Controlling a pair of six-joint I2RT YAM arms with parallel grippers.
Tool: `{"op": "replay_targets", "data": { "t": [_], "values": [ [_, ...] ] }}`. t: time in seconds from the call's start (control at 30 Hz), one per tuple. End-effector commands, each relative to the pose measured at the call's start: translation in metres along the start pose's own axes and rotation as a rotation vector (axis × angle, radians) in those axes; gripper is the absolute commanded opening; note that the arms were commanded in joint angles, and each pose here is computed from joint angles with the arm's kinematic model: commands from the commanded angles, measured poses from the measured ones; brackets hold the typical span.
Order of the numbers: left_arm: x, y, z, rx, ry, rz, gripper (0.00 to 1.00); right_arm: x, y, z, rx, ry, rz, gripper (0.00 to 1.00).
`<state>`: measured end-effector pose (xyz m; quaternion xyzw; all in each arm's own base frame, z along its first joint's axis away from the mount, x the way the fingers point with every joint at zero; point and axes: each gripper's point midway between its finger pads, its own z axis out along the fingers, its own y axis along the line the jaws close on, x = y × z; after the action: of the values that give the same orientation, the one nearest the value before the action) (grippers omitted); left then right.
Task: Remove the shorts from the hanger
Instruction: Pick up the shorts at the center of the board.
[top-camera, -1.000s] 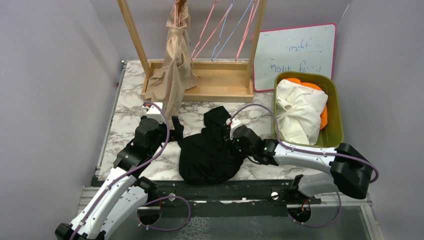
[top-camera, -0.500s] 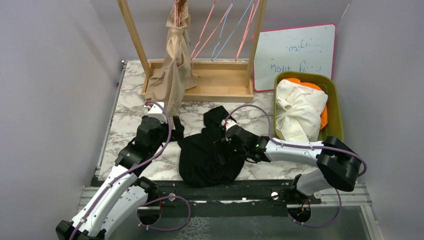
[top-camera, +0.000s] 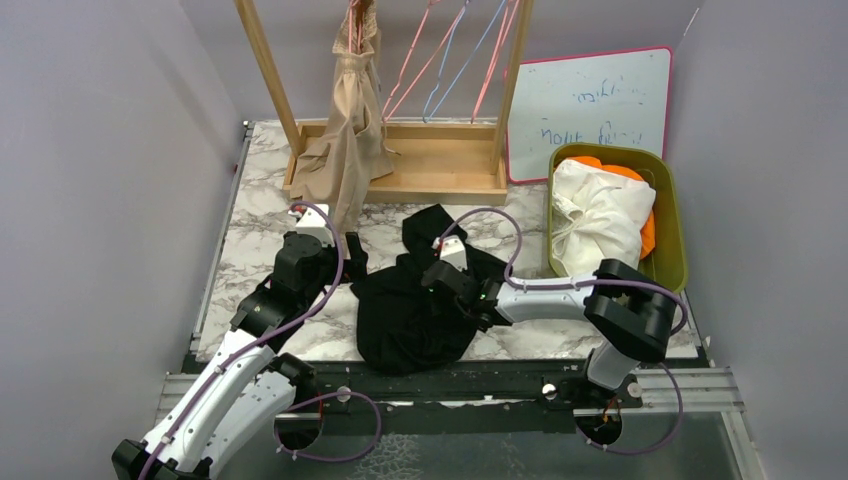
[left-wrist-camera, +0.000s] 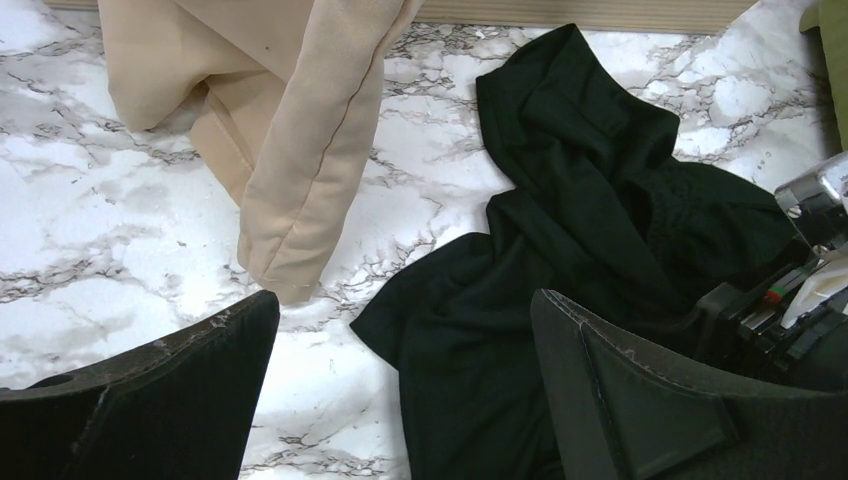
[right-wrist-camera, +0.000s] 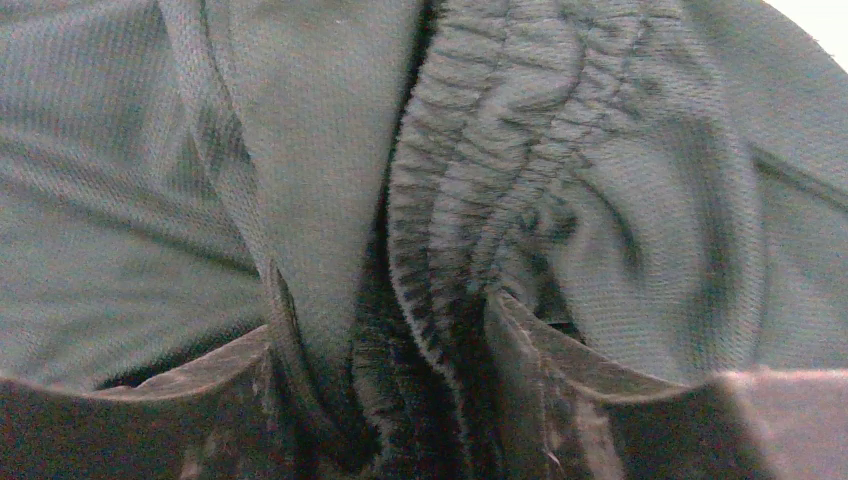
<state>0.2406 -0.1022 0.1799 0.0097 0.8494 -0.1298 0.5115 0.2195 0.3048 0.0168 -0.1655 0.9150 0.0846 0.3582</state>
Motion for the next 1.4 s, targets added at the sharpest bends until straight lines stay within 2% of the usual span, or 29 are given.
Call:
{"op": "replay_targets", "data": {
  "t": [0.0,0.07,0.1,0.27,0.37,0.53,0.63,0.77,1.07,1.37],
  "values": [
    [-0.014,0.001,-0.002,-0.017,-0.041,-0.011,0.99,0.076,-0.053,0.003,0.168,0.163,0.007,0.43],
    [-0.014,0.002,-0.002,-0.019,-0.041,-0.011,0.99,0.071,-0.057,0.0,0.179,0.136,0.021,0.14],
    [-0.014,0.002,-0.002,-0.02,-0.042,-0.01,0.99,0.066,-0.061,-0.003,0.199,0.119,0.025,0.07],
    [-0.014,0.002,-0.002,-0.018,-0.04,-0.01,0.99,0.036,-0.061,-0.017,0.198,0.043,0.029,0.03],
    [-0.014,0.002,-0.002,-0.018,-0.042,-0.011,0.99,0.004,-0.048,-0.036,0.112,-0.043,0.046,0.01],
    [-0.014,0.002,-0.003,-0.016,-0.043,-0.014,0.99,-0.061,-0.033,-0.091,-0.072,-0.264,0.088,0.01],
    [-0.014,0.001,-0.002,-0.014,-0.041,-0.013,0.99,-0.093,-0.042,-0.126,-0.091,-0.385,0.125,0.01],
    [-0.014,0.001,-0.002,-0.012,-0.039,-0.013,0.99,-0.123,-0.061,-0.164,-0.065,-0.494,0.146,0.01],
    [-0.014,0.001,-0.003,-0.009,-0.043,-0.015,0.99,-0.165,-0.095,-0.223,0.031,-0.609,0.209,0.01],
    [-0.014,0.0,-0.003,-0.007,-0.04,-0.015,0.99,-0.23,-0.143,-0.302,0.244,-0.814,0.196,0.01]
  ]
}}
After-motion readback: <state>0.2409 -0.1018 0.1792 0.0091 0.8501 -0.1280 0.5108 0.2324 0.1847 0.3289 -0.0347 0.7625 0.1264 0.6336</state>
